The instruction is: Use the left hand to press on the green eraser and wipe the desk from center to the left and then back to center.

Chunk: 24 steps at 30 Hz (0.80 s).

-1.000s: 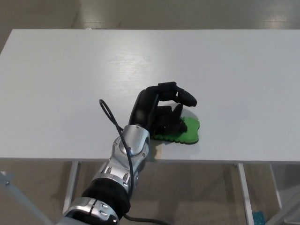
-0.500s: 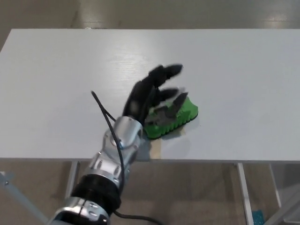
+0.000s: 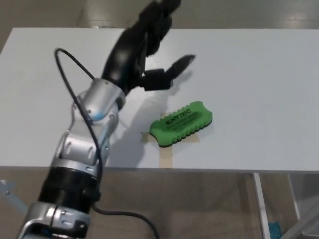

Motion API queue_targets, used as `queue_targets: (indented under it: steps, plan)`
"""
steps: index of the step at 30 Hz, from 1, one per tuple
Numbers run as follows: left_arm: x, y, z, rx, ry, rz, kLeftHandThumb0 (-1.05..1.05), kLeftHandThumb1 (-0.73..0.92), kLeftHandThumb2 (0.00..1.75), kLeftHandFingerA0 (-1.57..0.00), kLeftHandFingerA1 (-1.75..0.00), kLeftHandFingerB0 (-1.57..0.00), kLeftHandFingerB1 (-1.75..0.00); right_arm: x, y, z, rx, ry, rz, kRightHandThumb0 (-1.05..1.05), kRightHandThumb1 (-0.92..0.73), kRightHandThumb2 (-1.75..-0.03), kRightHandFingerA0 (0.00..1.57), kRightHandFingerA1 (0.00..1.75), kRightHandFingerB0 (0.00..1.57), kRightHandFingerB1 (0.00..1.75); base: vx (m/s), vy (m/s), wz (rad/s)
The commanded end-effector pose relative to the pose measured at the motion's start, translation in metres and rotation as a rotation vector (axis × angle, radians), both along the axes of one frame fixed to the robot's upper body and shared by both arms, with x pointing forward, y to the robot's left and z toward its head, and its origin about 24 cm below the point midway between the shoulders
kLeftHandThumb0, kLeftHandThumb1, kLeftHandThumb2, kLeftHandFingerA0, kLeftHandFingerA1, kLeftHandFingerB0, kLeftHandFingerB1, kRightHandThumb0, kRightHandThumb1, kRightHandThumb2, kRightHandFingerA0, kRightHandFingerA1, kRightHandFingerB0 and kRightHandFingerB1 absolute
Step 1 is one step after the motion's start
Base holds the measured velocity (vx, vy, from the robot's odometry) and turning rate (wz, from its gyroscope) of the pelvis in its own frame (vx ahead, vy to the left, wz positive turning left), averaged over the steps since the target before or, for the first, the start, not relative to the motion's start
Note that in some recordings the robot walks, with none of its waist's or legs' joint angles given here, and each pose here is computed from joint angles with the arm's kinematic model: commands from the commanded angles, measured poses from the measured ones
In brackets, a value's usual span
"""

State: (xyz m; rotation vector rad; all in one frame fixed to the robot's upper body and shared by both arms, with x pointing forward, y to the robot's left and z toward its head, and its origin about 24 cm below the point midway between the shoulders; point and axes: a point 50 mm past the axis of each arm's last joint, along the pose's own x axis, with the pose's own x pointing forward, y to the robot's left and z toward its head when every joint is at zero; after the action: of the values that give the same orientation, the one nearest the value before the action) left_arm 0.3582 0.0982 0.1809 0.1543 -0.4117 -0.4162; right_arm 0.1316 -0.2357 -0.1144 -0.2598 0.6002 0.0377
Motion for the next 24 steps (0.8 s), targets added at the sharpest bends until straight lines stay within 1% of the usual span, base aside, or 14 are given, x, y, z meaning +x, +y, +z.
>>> queue_targets:
  steps: [1, 3, 4, 6, 7, 10, 12, 14, 15, 16, 19, 20, 23, 24]
  plan:
    - [-0.073, 0.02, 0.043, 0.098, -0.168, -0.371, -0.86, 0.53, 0.92, -0.07, -0.14, 0.0, -0.27, -0.019, -0.002, -0.008, -0.01, 0.065, -0.001, -0.39, -0.7, -0.61, 0.65, 0.55, 0.62, 0.42, 0.0, 0.0, 0.0]
    - [-0.088, 0.027, 0.042, 0.104, -0.179, -0.389, -0.84, 0.52, 0.92, -0.1, -0.19, 0.0, -0.28, -0.022, -0.002, -0.009, -0.005, 0.071, -0.004, -0.4, -0.7, -0.61, 0.65, 0.55, 0.62, 0.42, 0.0, 0.0, 0.0]
    - [-0.099, 0.034, 0.038, 0.096, -0.164, -0.415, -0.85, 0.64, 0.6, -0.08, -0.25, -0.04, -0.29, -0.025, -0.001, -0.01, 0.001, 0.076, -0.022, -0.39, -0.7, -0.61, 0.67, 0.55, 0.62, 0.42, 0.0, 0.0, 0.0]
    - [-0.11, 0.04, 0.034, 0.089, -0.144, -0.446, -0.85, 0.64, 0.6, -0.08, -0.25, -0.04, -0.29, -0.026, -0.001, -0.011, 0.007, 0.079, -0.044, -0.39, -0.7, -0.61, 0.67, 0.55, 0.62, 0.42, 0.0, 0.0, 0.0]
    - [-0.126, 0.05, 0.026, 0.077, -0.107, -0.465, -0.82, 0.5, 0.87, -0.11, -0.27, -0.05, -0.33, -0.026, -0.001, -0.01, 0.035, 0.075, -0.08, -0.4, -0.7, -0.62, 0.64, 0.55, 0.62, 0.42, 0.0, 0.0, 0.0]
    - [-0.144, 0.066, 0.019, 0.085, -0.074, -0.467, -0.79, 0.48, 0.84, -0.09, -0.31, -0.06, -0.37, -0.018, 0.001, -0.004, 0.064, 0.024, -0.1, -0.41, -0.69, -0.61, 0.6, 0.53, 0.6, 0.4, 0.0, 0.0, 0.0]
    - [-0.15, 0.072, 0.016, 0.085, -0.058, -0.464, -0.78, 0.57, 0.58, -0.13, -0.26, -0.12, -0.32, -0.014, 0.0, 0.0, 0.05, -0.004, -0.089, -0.42, -0.69, -0.61, 0.59, 0.52, 0.59, 0.39, 0.0, 0.0, 0.0]
    - [-0.158, 0.081, 0.01, 0.079, -0.033, -0.452, -0.88, 0.57, 0.84, -0.09, -0.35, -0.08, -0.39, -0.005, -0.001, 0.008, 0.049, -0.07, -0.088, -0.41, -0.69, -0.61, 0.59, 0.51, 0.56, 0.38, 0.0, 0.0, 0.0]
    - [-0.167, 0.092, 0.0, 0.07, 0.018, -0.429, -0.37, 0.24, 0.87, 0.0, -0.49, -0.03, -0.49, 0.004, -0.002, 0.018, 0.041, -0.148, -0.107, -0.4, -0.69, -0.61, 0.59, 0.49, 0.54, 0.38, 0.0, 0.0, 0.0]
    - [-0.171, 0.099, -0.01, 0.058, 0.061, -0.411, -0.36, 0.25, 0.87, 0.0, -0.48, -0.03, -0.48, 0.01, -0.003, 0.024, 0.037, -0.187, -0.125, -0.44, -0.58, -0.87, 0.55, 0.6, 0.44, 0.52, 0.0, 0.0, 0.0]
    - [-0.176, 0.108, -0.023, 0.042, 0.116, -0.389, -0.36, 0.25, 0.87, 0.0, -0.48, -0.03, -0.48, 0.016, -0.004, 0.03, 0.035, -0.231, -0.147, -0.44, -0.58, -0.87, 0.55, 0.6, 0.44, 0.52, 0.0, 0.0, 0.0]
    - [-0.18, 0.117, -0.037, 0.023, 0.169, -0.359, -0.59, 0.53, 0.55, -0.17, -0.31, -0.21, -0.34, 0.019, -0.006, 0.034, 0.024, -0.242, -0.149, -0.45, -0.58, -0.87, 0.53, 0.58, 0.4, 0.5, 0.0, 0.0, 0.0]
    - [-0.195, 0.14, -0.075, -0.03, 0.321, -0.245, -0.29, 0.32, 0.88, -0.06, -0.51, -0.07, -0.5, 0.025, -0.012, 0.041, -0.009, -0.262, -0.16, -0.45, -0.59, -0.86, 0.53, 0.57, 0.4, 0.49, 0.0, 0.0, 0.0]
    - [-0.198, 0.143, -0.08, -0.035, 0.343, -0.224, -0.28, 0.32, 0.88, -0.07, -0.51, -0.07, -0.5, 0.025, -0.012, 0.041, -0.008, -0.262, -0.166, -0.39, -0.71, -0.62, 0.55, 0.46, 0.44, 0.34, 0.0, 0.0, 0.0]
